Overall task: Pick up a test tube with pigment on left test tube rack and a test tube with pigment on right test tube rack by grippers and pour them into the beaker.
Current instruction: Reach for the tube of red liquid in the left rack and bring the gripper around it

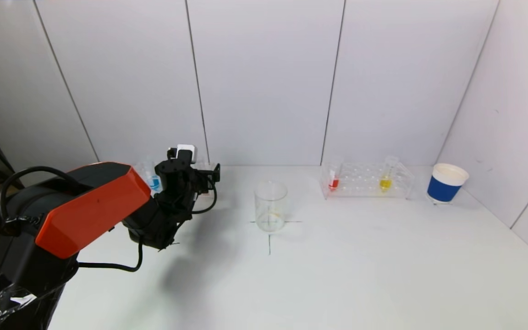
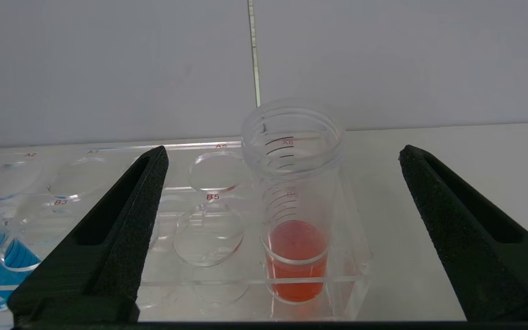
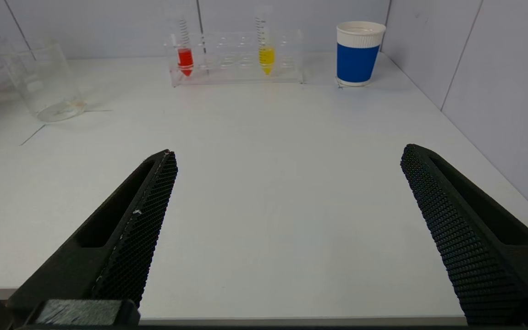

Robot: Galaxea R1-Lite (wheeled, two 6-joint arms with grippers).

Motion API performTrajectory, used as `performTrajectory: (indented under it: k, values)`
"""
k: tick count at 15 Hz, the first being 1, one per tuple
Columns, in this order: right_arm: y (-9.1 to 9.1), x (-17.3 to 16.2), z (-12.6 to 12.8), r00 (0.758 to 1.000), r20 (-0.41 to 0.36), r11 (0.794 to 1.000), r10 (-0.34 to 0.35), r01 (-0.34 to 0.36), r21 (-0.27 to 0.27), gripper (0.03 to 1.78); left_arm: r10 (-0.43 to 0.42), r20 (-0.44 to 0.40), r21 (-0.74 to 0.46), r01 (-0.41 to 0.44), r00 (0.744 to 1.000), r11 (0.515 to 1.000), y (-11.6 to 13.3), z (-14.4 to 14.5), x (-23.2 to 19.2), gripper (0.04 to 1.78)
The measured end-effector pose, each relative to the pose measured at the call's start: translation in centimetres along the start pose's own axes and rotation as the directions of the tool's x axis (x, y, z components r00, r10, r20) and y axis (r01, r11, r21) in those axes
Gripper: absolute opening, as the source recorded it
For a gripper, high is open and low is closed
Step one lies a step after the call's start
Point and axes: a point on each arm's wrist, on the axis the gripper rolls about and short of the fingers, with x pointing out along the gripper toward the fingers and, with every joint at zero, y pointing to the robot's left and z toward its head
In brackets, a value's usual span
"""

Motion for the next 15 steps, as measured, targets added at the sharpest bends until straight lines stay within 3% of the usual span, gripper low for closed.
performTrajectory:
  k: [15]
  values:
    - [0.0,0.0,0.0,1.0,0.0,1.0,0.0,0.0,0.0,1.77,-0.002,-0.003,0.005,0.002,1.0,1.0,-0.11,-0.34,0.15,1.76]
